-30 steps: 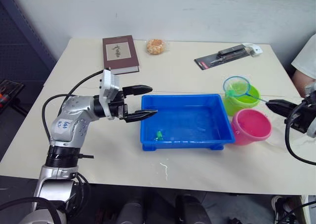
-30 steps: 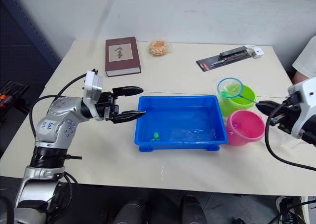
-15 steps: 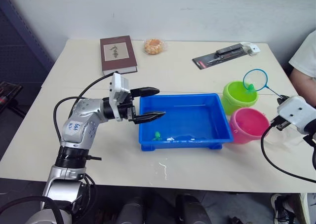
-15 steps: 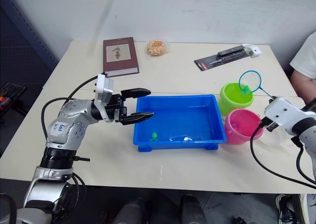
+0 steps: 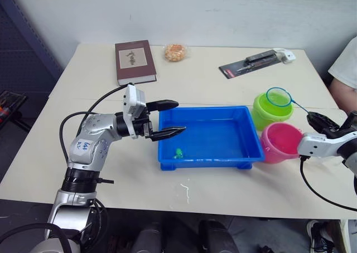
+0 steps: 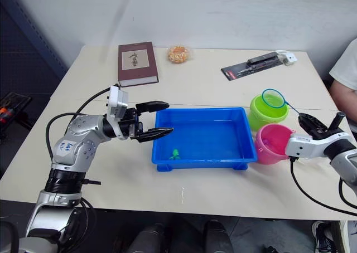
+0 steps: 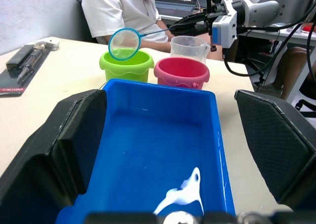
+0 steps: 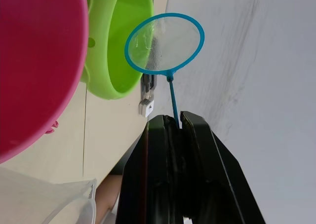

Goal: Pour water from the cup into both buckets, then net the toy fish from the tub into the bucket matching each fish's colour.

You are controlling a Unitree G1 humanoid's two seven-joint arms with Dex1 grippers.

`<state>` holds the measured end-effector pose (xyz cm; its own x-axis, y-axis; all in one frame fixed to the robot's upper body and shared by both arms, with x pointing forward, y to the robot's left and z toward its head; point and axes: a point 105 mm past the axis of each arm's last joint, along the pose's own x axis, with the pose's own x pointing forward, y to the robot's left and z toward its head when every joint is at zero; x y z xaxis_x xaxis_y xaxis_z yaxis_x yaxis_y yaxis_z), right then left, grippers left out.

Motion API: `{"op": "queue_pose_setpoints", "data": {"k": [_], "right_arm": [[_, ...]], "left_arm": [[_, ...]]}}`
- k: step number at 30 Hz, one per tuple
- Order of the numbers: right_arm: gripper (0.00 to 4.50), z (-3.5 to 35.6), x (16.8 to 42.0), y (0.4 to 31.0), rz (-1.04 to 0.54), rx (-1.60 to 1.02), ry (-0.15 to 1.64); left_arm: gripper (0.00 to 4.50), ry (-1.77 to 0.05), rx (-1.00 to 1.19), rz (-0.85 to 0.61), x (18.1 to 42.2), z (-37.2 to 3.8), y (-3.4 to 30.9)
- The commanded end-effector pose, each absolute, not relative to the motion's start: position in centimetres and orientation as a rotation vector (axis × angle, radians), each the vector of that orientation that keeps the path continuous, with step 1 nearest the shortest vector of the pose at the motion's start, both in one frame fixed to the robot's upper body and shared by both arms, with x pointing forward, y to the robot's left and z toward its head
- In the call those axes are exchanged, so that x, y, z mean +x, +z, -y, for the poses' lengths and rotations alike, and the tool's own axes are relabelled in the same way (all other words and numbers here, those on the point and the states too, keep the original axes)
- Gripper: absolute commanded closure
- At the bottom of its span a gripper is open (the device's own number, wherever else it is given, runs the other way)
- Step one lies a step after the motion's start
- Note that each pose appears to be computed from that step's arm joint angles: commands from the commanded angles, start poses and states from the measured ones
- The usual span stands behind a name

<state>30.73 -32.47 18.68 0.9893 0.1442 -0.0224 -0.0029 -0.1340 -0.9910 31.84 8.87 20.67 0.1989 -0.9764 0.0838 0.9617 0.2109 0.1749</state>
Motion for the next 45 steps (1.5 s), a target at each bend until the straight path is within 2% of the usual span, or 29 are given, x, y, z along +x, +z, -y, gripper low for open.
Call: {"op": "queue_pose_setpoints", "data": {"k": [1,3,6,9,11,13,21,23,28,33,37,45], "right_arm": [[4.5,32.7,30.4,21.4,0.185,-1.625,0.034],[4.5,32.0,30.3,22.8,0.242,-1.413,0.006],[4.5,30.0,30.3,23.7,0.263,-1.035,0.123],[4.5,26.0,29.4,23.4,0.165,-0.709,0.424],[4.5,23.3,28.5,22.3,0.06,-0.634,0.604],[4.5,21.6,28.0,21.4,-0.023,-0.576,0.697],[4.5,17.4,28.2,15.9,-0.308,-0.636,0.875],[4.5,16.7,28.5,15.1,-0.332,-0.675,0.899],[4.5,15.5,30.1,14.8,-0.34,-0.748,0.901],[4.5,13.4,29.5,13.8,-0.374,-0.758,1.016],[4.5,11.2,29.1,14.5,-0.369,-0.653,1.101],[4.5,11.9,28.9,16.0,-0.369,-0.541,1.102]], "left_arm": [[0.06,-1.362,0.121,0.233,31.6,-9.0,21.6],[0.06,-1.359,0.13,0.23,31.5,-9.3,21.6],[0.06,-1.35,0.154,0.221,31.4,-10.4,21.5],[0.06,-1.361,0.163,0.225,30.5,-12.4,21.7],[0.06,-1.361,0.197,0.187,30.0,-13.8,21.3],[0.06,-1.357,0.22,0.133,29.7,-14.9,20.8],[0.06,-1.295,0.384,-0.039,29.0,-18.0,19.2],[0.06,-1.302,0.415,-0.071,28.5,-18.0,18.9],[0.06,-1.315,0.431,-0.101,27.5,-17.2,18.4],[0.06,-1.299,0.423,-0.106,27.3,-17.0,18.0],[0.06,-1.285,0.405,-0.087,27.4,-16.7,18.3],[0.06,-1.275,0.366,-0.062,27.7,-16.6,18.7]]}}
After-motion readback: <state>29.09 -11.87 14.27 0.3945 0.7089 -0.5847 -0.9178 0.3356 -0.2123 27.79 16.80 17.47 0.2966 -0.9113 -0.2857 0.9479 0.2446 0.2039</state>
